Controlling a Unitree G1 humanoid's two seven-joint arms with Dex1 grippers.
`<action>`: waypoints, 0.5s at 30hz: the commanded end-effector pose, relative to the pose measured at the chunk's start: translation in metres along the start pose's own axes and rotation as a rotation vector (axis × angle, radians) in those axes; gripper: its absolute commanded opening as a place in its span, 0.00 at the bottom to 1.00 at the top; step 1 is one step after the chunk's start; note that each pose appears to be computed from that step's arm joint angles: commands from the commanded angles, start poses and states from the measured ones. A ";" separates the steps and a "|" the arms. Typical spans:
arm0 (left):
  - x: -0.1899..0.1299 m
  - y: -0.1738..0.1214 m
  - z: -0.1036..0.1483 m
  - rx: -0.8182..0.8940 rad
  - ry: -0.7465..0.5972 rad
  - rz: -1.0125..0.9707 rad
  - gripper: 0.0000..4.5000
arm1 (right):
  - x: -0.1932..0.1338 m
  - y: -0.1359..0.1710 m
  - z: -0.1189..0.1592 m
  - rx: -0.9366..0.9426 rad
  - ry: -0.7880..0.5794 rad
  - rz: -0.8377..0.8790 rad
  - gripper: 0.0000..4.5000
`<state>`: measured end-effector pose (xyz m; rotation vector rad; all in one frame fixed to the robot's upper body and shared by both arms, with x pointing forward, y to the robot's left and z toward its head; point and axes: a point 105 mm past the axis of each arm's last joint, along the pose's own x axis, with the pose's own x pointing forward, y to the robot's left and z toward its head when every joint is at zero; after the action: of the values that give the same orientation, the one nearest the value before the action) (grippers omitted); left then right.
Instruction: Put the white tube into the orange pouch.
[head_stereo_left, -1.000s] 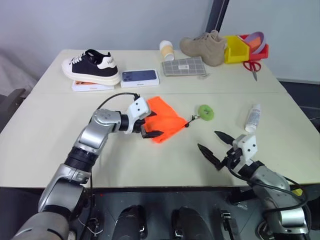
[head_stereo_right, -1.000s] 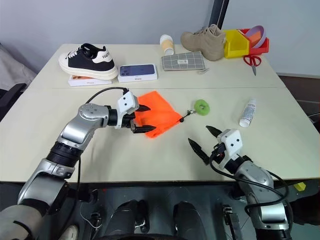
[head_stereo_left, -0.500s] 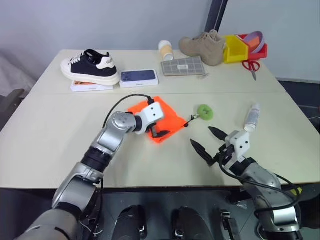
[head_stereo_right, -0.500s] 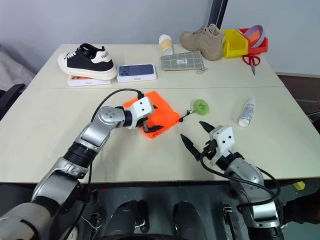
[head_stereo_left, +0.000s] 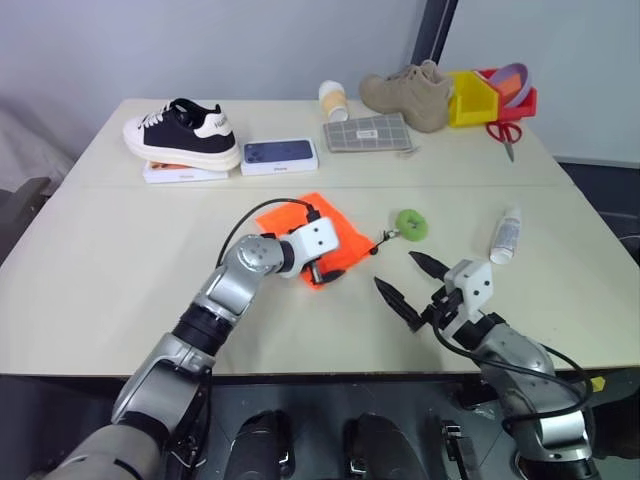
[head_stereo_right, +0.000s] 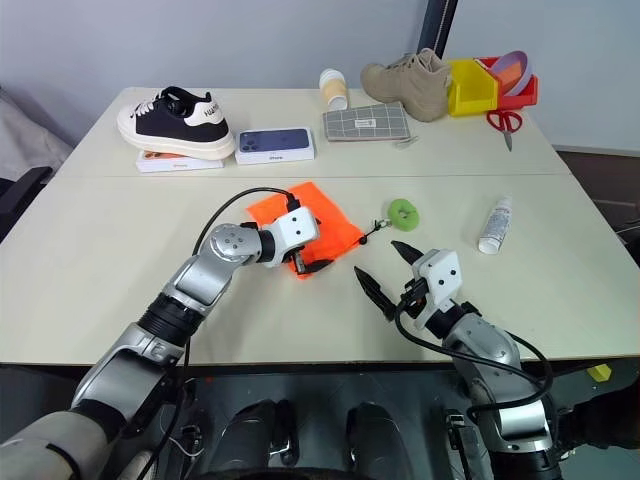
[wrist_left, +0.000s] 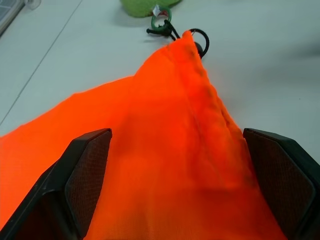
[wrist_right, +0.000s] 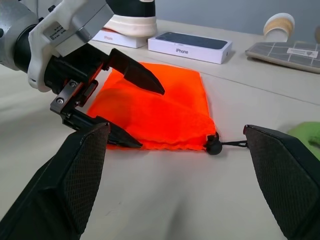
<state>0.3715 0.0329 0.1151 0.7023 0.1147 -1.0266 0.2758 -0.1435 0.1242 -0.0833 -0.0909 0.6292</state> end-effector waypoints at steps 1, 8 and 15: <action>0.000 0.007 0.005 0.026 -0.002 0.041 1.00 | 0.002 0.002 0.011 -0.021 -0.041 0.007 0.99; -0.001 0.013 -0.001 0.029 0.022 0.063 1.00 | 0.001 0.001 0.011 -0.020 -0.044 0.001 0.99; -0.003 0.019 -0.001 0.005 0.013 0.085 1.00 | 0.000 0.003 0.008 -0.016 -0.042 0.001 0.99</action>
<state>0.3799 0.0406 0.1109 0.7079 0.1360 -0.9697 0.2751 -0.1429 0.1230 -0.0772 -0.0898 0.6265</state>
